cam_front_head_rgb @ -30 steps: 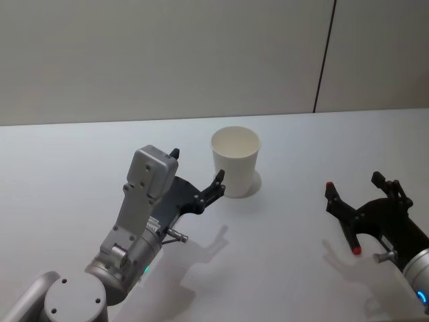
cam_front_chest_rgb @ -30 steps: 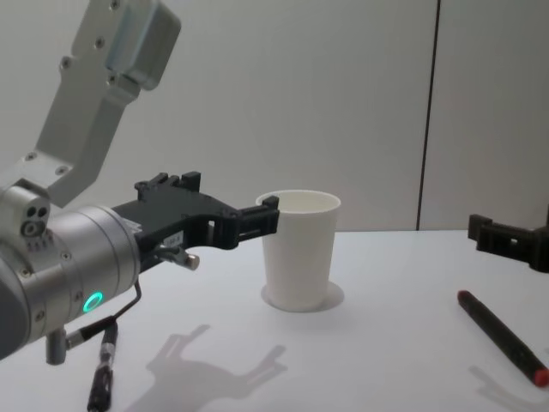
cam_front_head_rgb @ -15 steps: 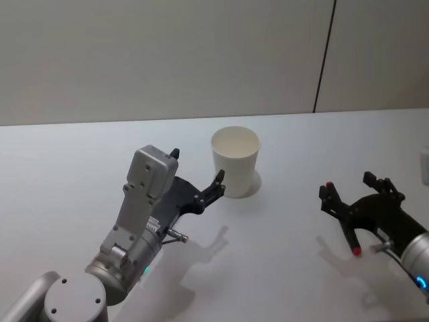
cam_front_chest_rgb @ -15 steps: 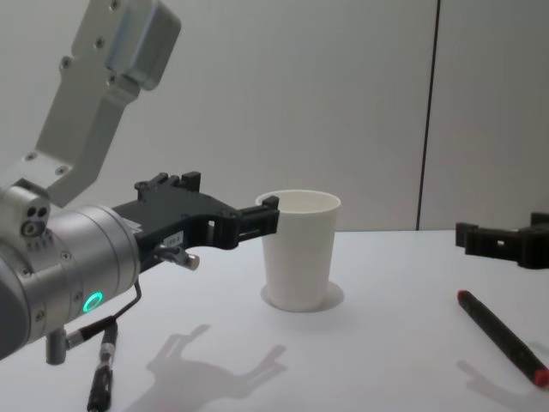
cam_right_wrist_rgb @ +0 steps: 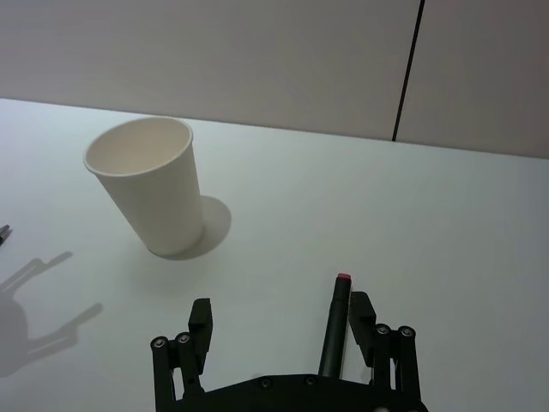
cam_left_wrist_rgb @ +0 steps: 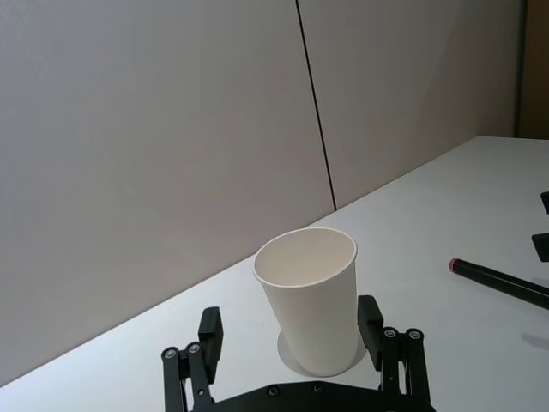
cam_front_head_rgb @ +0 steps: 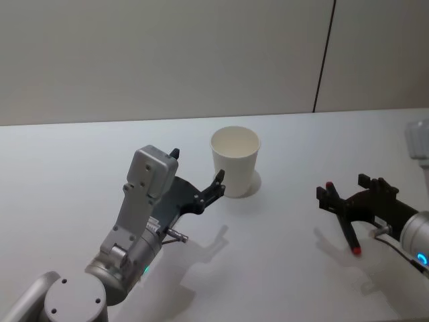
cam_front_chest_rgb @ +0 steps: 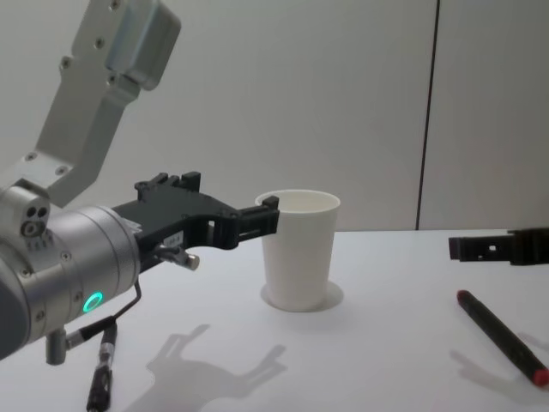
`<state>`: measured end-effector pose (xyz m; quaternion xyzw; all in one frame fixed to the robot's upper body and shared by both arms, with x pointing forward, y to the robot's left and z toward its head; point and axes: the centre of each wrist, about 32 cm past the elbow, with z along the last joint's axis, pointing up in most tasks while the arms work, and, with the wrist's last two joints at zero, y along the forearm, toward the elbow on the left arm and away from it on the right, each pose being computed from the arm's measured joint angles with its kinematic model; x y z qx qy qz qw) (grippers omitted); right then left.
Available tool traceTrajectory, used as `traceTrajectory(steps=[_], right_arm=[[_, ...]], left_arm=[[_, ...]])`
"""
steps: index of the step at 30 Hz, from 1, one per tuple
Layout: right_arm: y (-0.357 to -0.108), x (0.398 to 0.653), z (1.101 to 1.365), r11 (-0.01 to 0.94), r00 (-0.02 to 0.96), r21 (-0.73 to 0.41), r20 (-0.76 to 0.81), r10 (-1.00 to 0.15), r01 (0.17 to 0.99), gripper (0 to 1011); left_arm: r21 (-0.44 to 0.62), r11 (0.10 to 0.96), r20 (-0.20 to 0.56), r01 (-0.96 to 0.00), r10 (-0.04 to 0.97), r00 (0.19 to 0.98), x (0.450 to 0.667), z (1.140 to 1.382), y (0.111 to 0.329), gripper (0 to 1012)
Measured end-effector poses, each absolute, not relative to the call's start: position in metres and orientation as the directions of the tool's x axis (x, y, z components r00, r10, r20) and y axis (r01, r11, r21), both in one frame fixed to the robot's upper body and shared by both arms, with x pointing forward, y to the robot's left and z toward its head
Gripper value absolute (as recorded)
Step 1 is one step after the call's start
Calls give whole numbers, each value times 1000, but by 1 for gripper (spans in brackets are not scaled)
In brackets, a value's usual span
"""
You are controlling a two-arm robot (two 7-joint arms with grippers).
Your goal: Place the pen into the pen holder.
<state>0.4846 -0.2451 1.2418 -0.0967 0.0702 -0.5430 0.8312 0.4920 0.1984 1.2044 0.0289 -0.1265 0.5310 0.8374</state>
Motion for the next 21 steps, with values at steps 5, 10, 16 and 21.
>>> traceTrajectory(steps=[5,10,16,21], right_arm=[[-245,495,1250,381,394,-301,-20,-919,874,1002],[-245,505,1256,365,381,-350,-23,-924,863,1002],[-244,518,1263,340,361,-412,-27,-932,846,1002],[-244,529,1268,319,345,-460,-30,-938,829,1002]], left_arm=[[-86,434,242,-897,882,404,492,1204,198,1003],[-86,434,242,-897,882,404,492,1204,198,1003],[-86,434,242,-897,882,404,492,1204,198,1003],[-86,434,242,-897,882,404,492,1204,198,1003]])
